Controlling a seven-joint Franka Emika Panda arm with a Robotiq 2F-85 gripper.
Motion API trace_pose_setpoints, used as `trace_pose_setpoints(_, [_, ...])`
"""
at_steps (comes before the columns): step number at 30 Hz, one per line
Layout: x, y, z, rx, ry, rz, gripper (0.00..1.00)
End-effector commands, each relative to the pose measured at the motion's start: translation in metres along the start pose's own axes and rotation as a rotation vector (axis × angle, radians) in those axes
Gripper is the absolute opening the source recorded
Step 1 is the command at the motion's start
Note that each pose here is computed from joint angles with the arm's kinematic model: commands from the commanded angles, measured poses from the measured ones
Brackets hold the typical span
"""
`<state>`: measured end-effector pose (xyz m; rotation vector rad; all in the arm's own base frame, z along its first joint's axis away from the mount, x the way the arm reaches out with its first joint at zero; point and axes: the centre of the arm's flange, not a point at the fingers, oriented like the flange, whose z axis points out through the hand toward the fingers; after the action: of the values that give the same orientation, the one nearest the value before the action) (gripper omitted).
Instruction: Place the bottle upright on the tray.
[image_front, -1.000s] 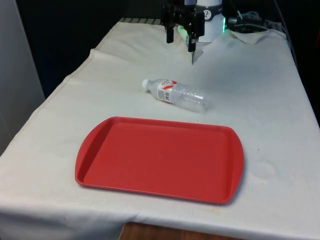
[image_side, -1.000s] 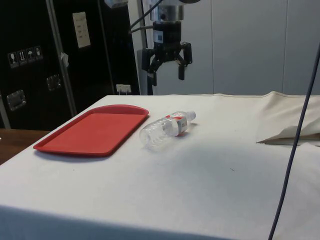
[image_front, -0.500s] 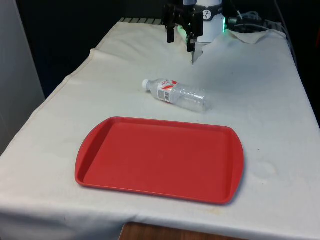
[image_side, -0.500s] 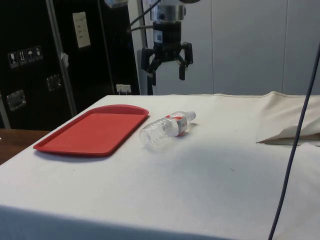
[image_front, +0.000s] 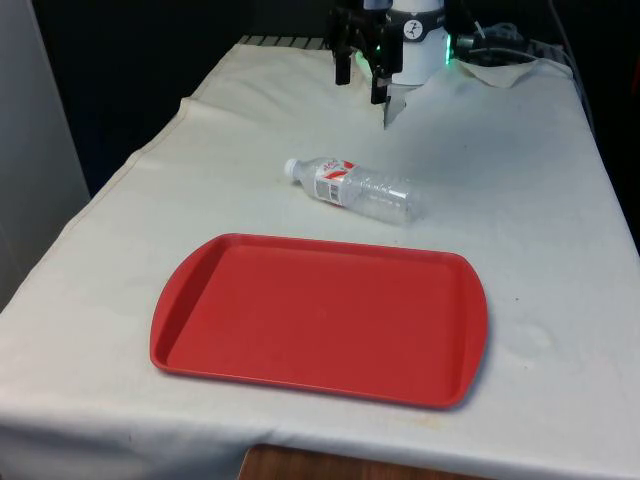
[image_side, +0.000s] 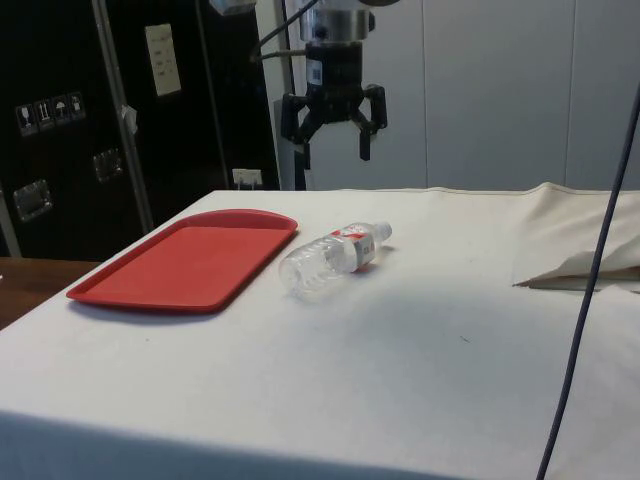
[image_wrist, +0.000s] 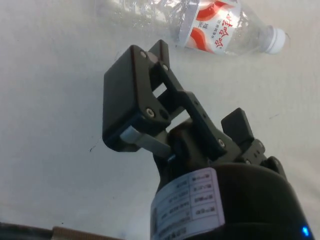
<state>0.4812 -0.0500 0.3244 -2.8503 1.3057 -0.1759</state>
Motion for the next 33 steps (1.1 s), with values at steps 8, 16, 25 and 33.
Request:
trace_pose_setpoints(8, [0.0028, -0.0001, 0.0, -0.002, 0.006, 0.041, 1.0])
trace_pose_setpoints(16, [0.0051, -0.0008, -0.0001, -0.001, 0.007, 0.083, 1.0])
trace_pose_setpoints(25, [0.0064, -0.002, -0.0007, 0.0, 0.011, 0.128, 1.0])
trace_pose_setpoints(33, [0.007, -0.0019, -0.0005, 0.0, 0.011, 0.175, 1.0])
